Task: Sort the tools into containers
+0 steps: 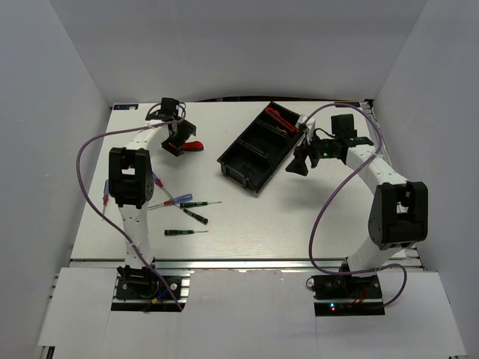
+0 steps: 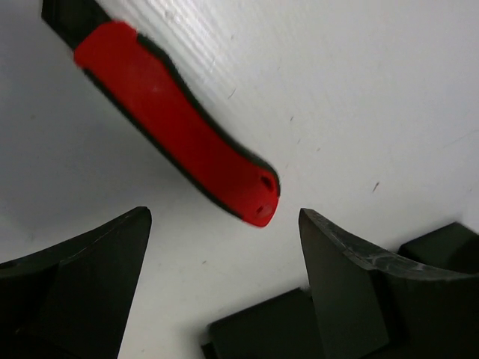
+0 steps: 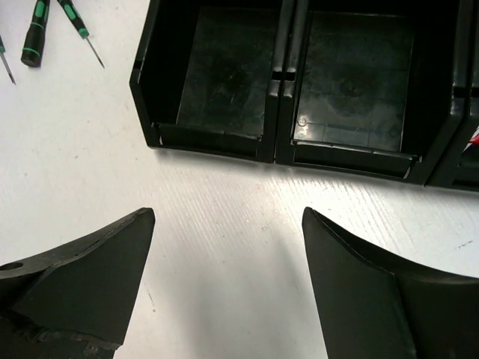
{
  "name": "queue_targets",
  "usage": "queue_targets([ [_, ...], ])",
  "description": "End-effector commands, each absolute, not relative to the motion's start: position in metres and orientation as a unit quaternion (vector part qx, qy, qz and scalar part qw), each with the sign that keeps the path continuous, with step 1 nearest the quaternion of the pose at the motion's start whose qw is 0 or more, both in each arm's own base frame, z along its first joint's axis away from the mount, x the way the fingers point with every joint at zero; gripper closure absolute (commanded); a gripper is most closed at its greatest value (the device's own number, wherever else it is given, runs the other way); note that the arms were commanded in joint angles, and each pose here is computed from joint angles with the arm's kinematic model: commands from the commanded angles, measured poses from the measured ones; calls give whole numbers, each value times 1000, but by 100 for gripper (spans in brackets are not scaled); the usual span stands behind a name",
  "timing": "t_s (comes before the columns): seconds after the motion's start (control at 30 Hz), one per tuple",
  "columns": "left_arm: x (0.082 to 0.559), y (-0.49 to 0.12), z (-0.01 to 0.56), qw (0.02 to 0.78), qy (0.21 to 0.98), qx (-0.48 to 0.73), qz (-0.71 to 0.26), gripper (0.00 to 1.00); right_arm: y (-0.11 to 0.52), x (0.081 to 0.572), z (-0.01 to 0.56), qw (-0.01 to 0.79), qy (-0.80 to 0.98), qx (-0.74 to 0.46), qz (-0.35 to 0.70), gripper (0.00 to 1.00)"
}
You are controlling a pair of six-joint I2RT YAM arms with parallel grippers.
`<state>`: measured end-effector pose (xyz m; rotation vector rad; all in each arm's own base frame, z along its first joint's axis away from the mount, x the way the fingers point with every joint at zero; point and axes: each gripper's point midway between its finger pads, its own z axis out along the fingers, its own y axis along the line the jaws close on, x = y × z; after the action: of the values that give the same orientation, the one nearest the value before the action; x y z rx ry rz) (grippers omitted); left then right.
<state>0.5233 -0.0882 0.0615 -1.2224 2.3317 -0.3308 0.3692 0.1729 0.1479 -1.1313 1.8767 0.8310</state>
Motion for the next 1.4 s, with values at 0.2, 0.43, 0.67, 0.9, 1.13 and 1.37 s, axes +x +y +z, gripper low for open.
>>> queue_targets([
  [0.2, 540, -59, 52, 230, 818, -517, -107, 22, 175, 358, 159, 397, 732, -433, 344, 11],
  [0.43, 543, -52, 28, 200, 810, -544, -90, 27, 176, 360, 158, 393, 737, -421, 354, 11],
  [0.67, 537, -44, 5, 175, 833, -521, -62, 37, 177, 363, 161, 395, 739, -415, 355, 11],
  [0.9, 506, -23, -14, 154, 861, -485, -2, 52, 176, 362, 161, 395, 741, -413, 353, 11],
  [1.13, 480, 2, -14, 157, 892, -419, 67, 53, 176, 361, 160, 393, 742, -413, 352, 11],
  [1.37, 465, 1, -15, 144, 905, -395, 68, 40, 177, 360, 162, 391, 742, -413, 355, 11],
])
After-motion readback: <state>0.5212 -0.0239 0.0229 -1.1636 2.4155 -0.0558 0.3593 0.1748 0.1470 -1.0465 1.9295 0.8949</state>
